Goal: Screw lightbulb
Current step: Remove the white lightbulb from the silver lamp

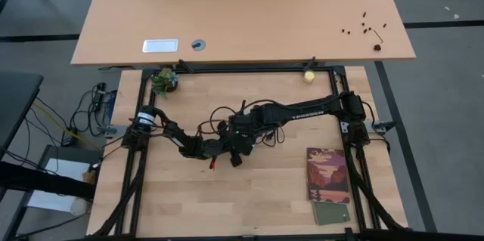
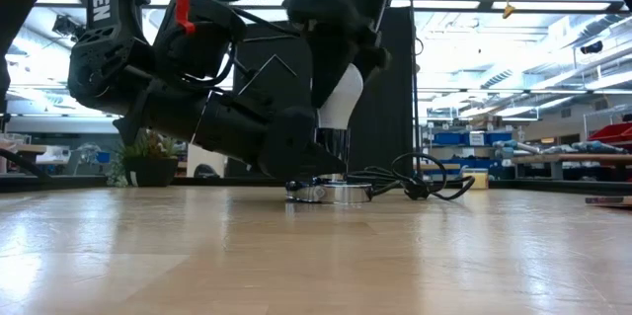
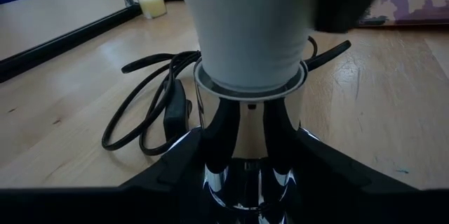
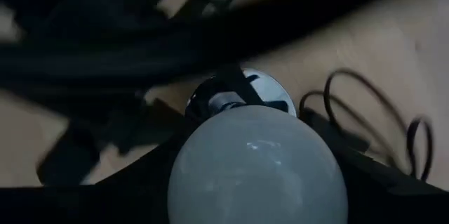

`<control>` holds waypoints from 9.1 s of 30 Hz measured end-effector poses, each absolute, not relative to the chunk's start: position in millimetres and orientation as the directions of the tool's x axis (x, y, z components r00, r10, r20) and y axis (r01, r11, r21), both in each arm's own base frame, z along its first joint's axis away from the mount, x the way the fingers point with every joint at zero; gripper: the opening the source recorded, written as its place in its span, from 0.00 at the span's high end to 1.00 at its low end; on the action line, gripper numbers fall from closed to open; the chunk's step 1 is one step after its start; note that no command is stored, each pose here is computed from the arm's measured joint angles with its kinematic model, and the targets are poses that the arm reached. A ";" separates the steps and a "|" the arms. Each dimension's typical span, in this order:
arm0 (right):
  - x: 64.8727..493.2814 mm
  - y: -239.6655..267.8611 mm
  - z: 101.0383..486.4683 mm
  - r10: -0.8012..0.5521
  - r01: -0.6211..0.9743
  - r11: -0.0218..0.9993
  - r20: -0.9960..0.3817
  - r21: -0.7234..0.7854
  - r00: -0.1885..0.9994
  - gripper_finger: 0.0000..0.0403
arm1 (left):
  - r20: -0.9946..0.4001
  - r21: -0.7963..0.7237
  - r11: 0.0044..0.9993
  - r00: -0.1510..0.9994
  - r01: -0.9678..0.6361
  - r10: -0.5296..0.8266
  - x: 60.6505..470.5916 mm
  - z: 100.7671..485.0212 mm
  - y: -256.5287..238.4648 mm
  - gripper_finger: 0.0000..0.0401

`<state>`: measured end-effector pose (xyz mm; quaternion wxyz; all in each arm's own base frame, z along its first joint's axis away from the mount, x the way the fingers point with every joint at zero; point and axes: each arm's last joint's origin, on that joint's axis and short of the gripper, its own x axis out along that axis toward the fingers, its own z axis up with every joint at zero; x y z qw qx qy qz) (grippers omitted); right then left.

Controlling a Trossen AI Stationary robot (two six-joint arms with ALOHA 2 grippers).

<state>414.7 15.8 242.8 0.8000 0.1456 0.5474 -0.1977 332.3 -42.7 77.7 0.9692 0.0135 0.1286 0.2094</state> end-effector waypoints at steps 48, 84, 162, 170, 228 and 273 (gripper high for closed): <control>412.3 22.5 243.2 -0.191 0.618 0.785 -0.931 0.045 0.310 0.12 | -0.243 0.079 0.912 0.880 -0.402 0.409 332.3 77.8 -42.8 0.53; 412.5 30.0 242.8 -0.133 -0.704 0.631 -0.939 -0.326 0.316 0.32 | -0.240 0.089 0.913 0.881 -0.398 0.407 332.5 78.1 -43.4 0.52; 402.0 32.4 256.4 -0.426 0.178 0.902 -0.876 -0.393 0.227 0.07 | -0.243 0.064 0.918 0.886 -0.392 0.395 332.8 77.9 -42.8 0.53; 376.8 33.4 253.5 -0.511 0.130 0.853 -0.859 -0.506 0.008 0.07 | -0.246 0.075 0.918 0.885 -0.389 0.395 332.6 77.6 -42.9 0.53; 415.2 1.9 252.3 -0.043 0.035 0.999 -0.948 -0.033 0.315 0.24 | -0.241 0.069 0.917 0.885 -0.393 0.398 332.9 78.1 -41.3 0.53; 393.0 2.1 287.4 -0.099 -0.654 0.689 -0.934 -0.312 0.342 0.11 | -0.245 0.072 0.919 0.886 -0.387 0.393 333.1 77.8 -41.3 0.53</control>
